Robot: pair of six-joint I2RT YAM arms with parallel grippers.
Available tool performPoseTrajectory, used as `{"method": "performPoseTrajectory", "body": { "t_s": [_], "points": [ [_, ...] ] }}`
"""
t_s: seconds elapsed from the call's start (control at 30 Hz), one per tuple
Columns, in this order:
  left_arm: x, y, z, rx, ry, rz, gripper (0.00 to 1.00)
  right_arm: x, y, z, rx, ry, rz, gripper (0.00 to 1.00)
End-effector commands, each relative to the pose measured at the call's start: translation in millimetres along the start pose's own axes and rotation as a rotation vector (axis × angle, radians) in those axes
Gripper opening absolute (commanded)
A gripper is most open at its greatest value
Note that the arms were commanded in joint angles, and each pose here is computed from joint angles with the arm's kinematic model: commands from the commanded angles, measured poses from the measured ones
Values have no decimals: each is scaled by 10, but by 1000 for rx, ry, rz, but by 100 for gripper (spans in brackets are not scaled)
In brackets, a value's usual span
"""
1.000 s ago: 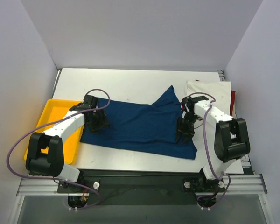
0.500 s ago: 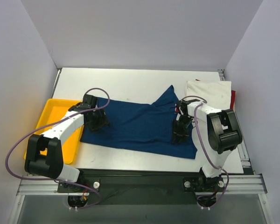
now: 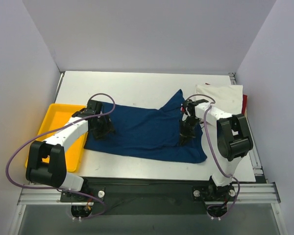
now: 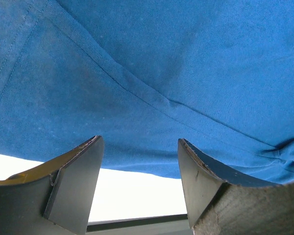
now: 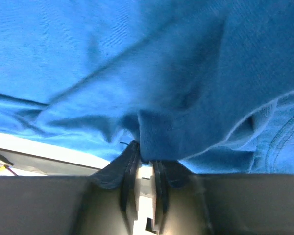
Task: Fold and stack the t-shirts
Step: Fold the flattened tshirt in 1/3 of the way
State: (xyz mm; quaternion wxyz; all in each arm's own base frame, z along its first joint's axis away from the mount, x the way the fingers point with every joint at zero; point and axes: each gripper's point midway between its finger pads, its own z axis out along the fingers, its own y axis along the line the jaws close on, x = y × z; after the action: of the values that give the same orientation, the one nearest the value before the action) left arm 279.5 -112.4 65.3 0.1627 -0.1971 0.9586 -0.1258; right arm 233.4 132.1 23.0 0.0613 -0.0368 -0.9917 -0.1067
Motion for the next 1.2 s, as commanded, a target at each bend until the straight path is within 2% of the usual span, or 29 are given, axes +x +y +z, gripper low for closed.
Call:
{"method": "performPoseTrajectory", "body": {
  "t_s": [0.0, 0.23, 0.57, 0.67, 0.9, 0.97, 1.17],
  "points": [
    [-60, -31, -53, 10, -27, 9, 72, 48, 38, -99, 15, 44, 7, 14],
    [-73, -58, -1, 11, -15, 11, 72, 62, -11, -86, 46, 77, 9, 30],
    [-77, -68, 64, 9, 1, 12, 72, 38, -4, -222, 64, 64, -2, 33],
    [-77, -74, 90, 9, 9, 13, 72, 33, 12, -258, 60, 64, -6, 31],
    [-93, -91, 140, 9, 16, 15, 72, 11, 61, -244, 40, 86, -14, 5],
    [-103, -96, 150, 8, 18, 18, 72, -2, 90, -250, 31, 91, -17, 1],
    [-147, -106, 169, 4, 20, 24, 72, -165, 253, -336, -9, 66, -17, 0]
  ]
}}
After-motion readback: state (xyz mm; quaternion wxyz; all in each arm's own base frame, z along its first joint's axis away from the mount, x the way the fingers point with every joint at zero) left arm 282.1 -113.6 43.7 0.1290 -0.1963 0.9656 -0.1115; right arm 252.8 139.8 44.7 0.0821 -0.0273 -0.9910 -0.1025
